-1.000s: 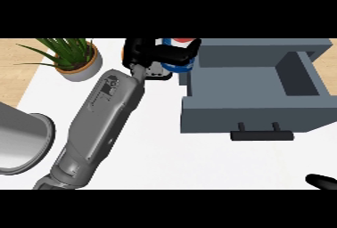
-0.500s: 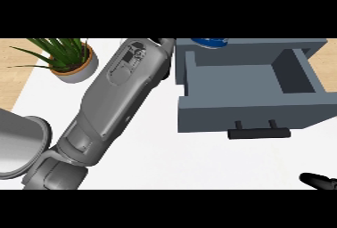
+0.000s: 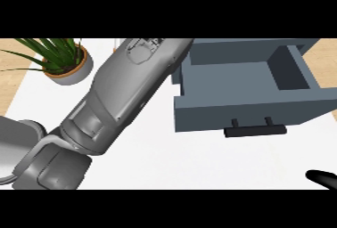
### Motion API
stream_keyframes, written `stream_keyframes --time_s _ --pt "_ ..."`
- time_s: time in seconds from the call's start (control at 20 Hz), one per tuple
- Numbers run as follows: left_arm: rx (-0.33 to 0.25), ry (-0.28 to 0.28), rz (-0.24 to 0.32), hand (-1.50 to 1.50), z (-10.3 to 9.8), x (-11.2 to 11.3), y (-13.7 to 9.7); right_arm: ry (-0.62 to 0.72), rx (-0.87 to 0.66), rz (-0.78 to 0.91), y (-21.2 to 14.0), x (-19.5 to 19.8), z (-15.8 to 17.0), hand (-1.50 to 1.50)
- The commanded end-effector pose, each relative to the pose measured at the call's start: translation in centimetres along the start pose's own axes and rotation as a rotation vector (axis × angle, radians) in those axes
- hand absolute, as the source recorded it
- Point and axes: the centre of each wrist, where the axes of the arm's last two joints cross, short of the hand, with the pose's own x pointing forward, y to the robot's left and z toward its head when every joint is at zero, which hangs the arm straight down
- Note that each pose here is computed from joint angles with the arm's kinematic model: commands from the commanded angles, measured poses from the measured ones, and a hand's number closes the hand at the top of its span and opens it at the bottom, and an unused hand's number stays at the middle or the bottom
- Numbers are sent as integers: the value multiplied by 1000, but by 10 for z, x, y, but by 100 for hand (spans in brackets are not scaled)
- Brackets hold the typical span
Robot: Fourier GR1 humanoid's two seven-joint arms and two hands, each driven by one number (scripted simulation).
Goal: Pick up the can, place it into the drawer and close the drawer
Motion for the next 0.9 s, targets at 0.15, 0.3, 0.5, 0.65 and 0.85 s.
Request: stream_keyframes --time_s 0.15,0.3,0.5,0.65,0.85 --pt "37 4 -42 150 -5 -9 -5 -10 16 2 7 -2 -10 -150" --pt "74 -21 -80 150 -8 -1 -7 -6 13 11 15 3 -8 -150" --pt "147 3 -81 -150 -8 -8 -8 -12 47 14 7 10 -6 -150" --pt "194 2 -69 -150 -8 -8 -8 -26 61 -22 17 11 -4 -150" --pt "196 -27 -71 -150 -11 -5 -6 -59 60 91 5 17 -15 -150"
